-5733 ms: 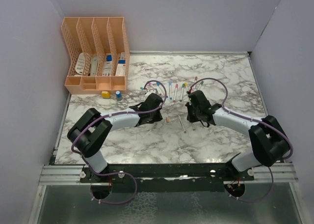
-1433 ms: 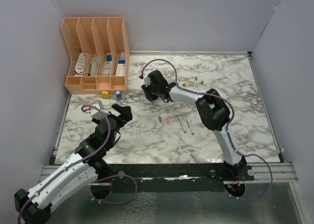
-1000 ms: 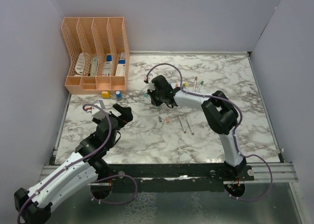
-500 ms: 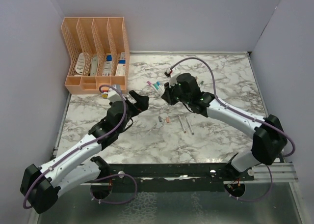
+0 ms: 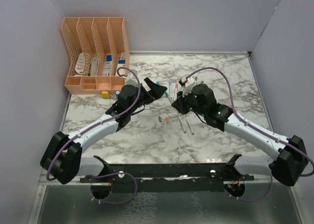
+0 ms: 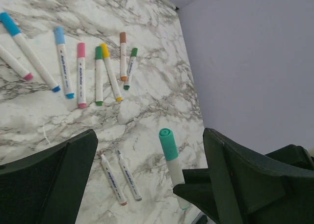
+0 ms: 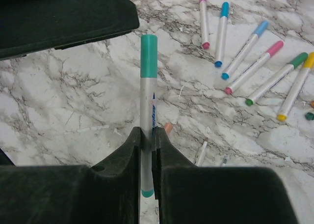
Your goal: Open the pen caps
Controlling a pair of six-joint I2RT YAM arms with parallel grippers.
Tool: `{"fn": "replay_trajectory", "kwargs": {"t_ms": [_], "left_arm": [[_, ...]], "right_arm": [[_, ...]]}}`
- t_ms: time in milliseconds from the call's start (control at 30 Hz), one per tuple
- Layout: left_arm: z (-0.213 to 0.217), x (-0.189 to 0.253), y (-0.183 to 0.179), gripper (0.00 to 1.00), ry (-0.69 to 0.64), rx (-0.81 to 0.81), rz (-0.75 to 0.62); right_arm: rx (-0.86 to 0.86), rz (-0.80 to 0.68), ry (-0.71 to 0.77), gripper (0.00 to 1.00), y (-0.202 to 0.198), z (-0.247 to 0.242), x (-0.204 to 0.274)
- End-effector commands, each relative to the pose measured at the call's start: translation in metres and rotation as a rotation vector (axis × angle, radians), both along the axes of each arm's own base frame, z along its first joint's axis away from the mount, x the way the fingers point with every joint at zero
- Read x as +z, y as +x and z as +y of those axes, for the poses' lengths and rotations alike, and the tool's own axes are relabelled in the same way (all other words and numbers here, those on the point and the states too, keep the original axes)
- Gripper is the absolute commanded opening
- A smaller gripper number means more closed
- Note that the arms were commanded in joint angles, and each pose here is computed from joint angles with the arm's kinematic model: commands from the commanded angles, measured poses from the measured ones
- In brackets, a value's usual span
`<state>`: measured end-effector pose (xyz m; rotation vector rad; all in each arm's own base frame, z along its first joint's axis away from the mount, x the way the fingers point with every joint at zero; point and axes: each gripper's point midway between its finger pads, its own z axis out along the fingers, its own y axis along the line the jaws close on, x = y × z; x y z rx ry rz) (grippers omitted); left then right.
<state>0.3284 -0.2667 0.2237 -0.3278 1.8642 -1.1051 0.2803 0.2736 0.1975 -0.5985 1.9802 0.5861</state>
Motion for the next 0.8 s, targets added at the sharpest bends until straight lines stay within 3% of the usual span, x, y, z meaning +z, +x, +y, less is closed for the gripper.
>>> {"fn": "replay_trajectory", "kwargs": {"t_ms": [0,767], "left_arm": [[-0.032,0.026,-0.004,0.90,-0.118,-0.155,-0.045],[-0.054,0.001,-0.012,0.67,-0.155,-0.261,0.020]], "right_arm": [[-0.029,-0.015,0.014,0.01,-0.004,-0.008,0.002],[-0.017,-0.026,0.033,0.01,0.000,-0.001,0.002]]}}
